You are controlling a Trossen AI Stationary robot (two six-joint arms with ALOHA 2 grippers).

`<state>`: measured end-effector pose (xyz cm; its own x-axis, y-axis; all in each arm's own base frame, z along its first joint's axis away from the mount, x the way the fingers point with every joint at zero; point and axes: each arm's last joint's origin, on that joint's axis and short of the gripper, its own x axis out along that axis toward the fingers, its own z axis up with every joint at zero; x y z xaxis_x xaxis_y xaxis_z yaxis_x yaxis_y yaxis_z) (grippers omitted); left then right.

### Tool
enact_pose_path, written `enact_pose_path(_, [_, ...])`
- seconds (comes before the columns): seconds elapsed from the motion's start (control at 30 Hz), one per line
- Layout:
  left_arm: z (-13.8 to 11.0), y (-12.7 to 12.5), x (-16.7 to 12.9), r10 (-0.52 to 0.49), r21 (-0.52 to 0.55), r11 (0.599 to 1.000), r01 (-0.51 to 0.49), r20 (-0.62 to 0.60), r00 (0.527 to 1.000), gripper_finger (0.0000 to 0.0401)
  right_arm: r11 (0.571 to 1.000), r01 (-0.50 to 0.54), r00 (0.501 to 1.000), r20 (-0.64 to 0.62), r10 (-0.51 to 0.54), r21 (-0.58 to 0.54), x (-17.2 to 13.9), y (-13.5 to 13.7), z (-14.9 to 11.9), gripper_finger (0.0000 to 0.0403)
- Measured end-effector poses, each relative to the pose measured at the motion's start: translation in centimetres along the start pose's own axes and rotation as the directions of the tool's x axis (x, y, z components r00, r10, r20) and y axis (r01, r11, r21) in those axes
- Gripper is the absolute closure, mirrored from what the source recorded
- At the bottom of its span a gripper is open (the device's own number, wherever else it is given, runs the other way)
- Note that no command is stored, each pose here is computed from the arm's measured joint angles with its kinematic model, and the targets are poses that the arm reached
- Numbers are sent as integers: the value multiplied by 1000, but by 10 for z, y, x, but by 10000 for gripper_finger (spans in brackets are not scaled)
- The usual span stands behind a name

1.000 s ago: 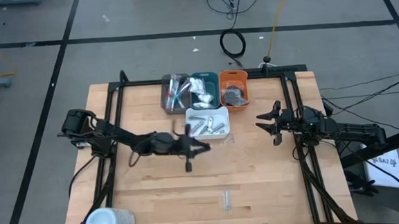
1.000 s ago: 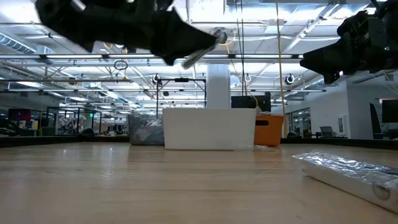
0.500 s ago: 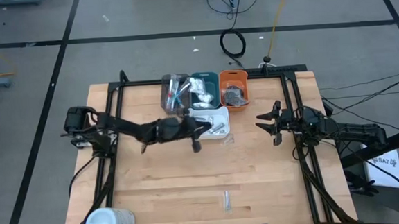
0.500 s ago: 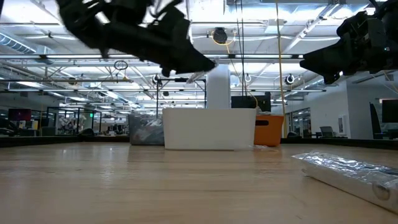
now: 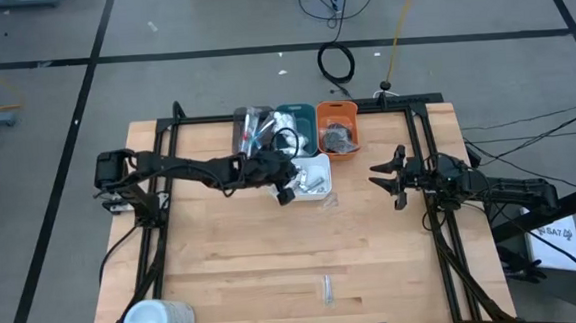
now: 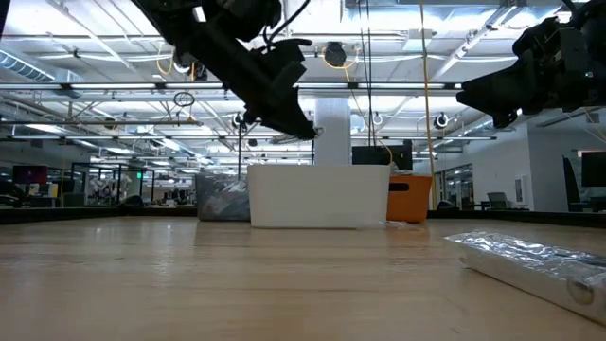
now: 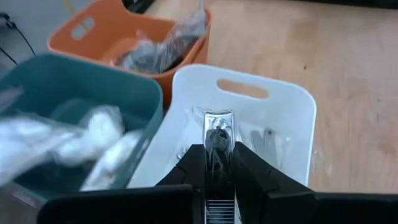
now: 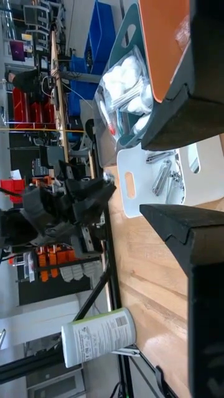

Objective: Pick & Place Travel size toiletries
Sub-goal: Put the silver nail cutter into the white bin

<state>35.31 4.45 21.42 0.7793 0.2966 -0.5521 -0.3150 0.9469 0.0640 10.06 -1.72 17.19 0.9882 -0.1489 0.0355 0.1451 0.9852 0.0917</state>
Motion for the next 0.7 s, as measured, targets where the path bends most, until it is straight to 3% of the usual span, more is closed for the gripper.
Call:
enact_pose_path(0.4, [-11, -7, 14, -10, -10, 1000, 10, -34, 999, 293, 1000, 0, 1000, 0, 0, 0, 0, 0, 0, 261])
enact_pose_path(0.7, [-13, -8, 16, -3, -102, 995, -1, -38, 999, 228, 1000, 0, 1000, 0, 0, 0, 0, 0, 0, 261])
